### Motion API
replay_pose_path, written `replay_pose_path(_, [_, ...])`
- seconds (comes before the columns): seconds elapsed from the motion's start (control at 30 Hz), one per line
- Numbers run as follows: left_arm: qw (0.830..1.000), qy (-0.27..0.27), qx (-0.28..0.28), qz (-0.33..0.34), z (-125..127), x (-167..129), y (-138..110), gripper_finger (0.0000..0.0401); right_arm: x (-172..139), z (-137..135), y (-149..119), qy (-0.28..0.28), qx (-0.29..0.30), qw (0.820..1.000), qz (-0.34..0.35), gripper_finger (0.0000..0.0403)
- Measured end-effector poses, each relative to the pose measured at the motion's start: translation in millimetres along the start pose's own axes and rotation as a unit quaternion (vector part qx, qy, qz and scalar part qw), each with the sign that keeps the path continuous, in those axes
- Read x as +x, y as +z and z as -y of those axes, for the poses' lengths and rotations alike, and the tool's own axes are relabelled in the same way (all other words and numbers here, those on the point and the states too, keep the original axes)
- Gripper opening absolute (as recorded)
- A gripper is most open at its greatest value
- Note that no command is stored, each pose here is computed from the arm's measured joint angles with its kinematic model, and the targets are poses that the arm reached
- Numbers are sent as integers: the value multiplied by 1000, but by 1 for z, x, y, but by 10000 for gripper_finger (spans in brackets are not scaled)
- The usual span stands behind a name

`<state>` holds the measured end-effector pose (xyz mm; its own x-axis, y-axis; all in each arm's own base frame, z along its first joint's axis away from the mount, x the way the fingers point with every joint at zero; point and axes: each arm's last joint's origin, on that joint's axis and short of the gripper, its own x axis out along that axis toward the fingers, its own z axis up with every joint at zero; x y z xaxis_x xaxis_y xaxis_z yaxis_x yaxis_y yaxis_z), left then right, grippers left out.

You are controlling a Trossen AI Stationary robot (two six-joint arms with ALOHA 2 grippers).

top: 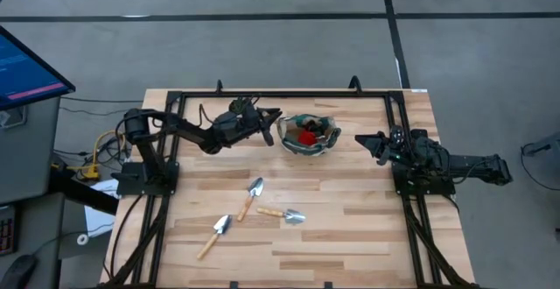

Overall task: Pick & Place Garden tools in Gardening bag
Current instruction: Put the brown trowel into the gardening bag

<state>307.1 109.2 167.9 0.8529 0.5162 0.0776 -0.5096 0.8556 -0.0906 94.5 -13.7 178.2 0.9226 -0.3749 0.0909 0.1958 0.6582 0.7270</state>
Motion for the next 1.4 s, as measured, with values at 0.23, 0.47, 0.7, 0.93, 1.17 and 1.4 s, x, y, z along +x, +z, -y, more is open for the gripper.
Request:
replay_pose_path(0.23, [1000, -9, -8, -12, 6, -1, -6, 34, 0, 0, 0, -2, -5, 1000, 2, 104])
replay_pose_path(0.47, [1000, -13, -6, -12, 7, -1, -6, 89, 0, 2, 1, -27, -11, 999, 23, 104])
replay_pose_path(0.7, [999, -30, -5, -16, 9, -1, -7, 200, 0, 2, 1, -29, -18, 999, 24, 104])
replay_pose_path(0.93, [999, -30, -1, -32, 17, 20, 5, 279, 0, 2, 1, -29, -19, 999, 24, 104])
replay_pose_path(1.17, [998, -24, 5, -50, 19, 32, 12, 303, 0, 1, 1, -19, -19, 1000, 15, 104])
replay_pose_path(1.4, [997, -13, 7, -78, 13, 33, 7, 301, 0, 1, 1, -19, -28, 999, 14, 104])
